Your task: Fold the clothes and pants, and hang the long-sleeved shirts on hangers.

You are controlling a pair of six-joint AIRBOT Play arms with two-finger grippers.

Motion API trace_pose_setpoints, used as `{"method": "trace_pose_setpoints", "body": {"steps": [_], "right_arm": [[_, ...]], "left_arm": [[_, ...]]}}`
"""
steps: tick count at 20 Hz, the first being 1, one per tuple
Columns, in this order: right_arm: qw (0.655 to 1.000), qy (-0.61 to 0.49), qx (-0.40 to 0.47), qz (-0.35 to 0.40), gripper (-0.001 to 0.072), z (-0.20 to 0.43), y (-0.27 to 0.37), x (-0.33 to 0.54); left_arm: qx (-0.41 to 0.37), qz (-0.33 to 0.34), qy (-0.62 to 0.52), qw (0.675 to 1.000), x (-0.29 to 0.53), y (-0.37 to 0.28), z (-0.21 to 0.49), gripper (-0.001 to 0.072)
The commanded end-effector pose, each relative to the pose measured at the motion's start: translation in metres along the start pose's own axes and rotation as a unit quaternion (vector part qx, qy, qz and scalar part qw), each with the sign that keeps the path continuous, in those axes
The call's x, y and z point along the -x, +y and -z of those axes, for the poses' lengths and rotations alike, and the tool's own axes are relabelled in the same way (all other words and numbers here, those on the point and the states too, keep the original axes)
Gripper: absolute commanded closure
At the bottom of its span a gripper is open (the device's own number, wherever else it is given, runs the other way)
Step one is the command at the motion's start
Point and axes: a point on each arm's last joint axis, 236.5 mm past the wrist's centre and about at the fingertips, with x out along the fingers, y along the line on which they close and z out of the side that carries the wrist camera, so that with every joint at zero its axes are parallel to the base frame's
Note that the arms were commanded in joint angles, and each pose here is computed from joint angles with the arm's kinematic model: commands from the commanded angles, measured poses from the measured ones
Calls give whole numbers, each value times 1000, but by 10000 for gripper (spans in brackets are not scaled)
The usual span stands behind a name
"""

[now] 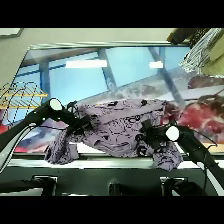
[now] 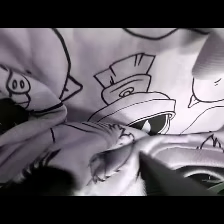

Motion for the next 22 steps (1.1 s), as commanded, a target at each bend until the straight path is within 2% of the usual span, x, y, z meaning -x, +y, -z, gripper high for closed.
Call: {"method": "trace_pose_setpoints", "body": {"steps": [1, 3, 5, 6, 8, 11, 12, 14, 22], "right_arm": [[981, -49, 185, 38, 338, -16, 2, 47], [951, -76, 286, 87, 293, -23, -4, 103], [934, -62, 344, 75, 293, -3, -4, 135], [925, -46, 370, 70, 293, 14, -5, 136], [898, -22, 425, 109, 293, 43, -17, 123], [862, -51, 481, 153, 289, 65, -11, 84], [855, -45, 491, 162, 281, 74, -11, 66], [848, -33, 494, 192, 170, 79, -15, 31], [844, -33, 486, 225, 186, 73, -23, -14]], "left_arm": [[-52, -32, -24, 998, 30, 12, -10, 159], [-96, -85, -100, 987, 74, 25, -21, 154], [-143, -123, -174, 967, 114, 28, -25, 113], [-162, -125, -207, 957, 128, 24, -24, 113], [-177, -111, -246, 946, 140, 14, -19, 113], [-184, -108, -245, 946, 131, 15, -10, 113], [-187, -110, -240, 946, 127, 16, -8, 112], [-193, -110, -236, 946, 120, 15, -6, 110], [-197, -110, -238, 945, 120, 13, -6, 110]]}}
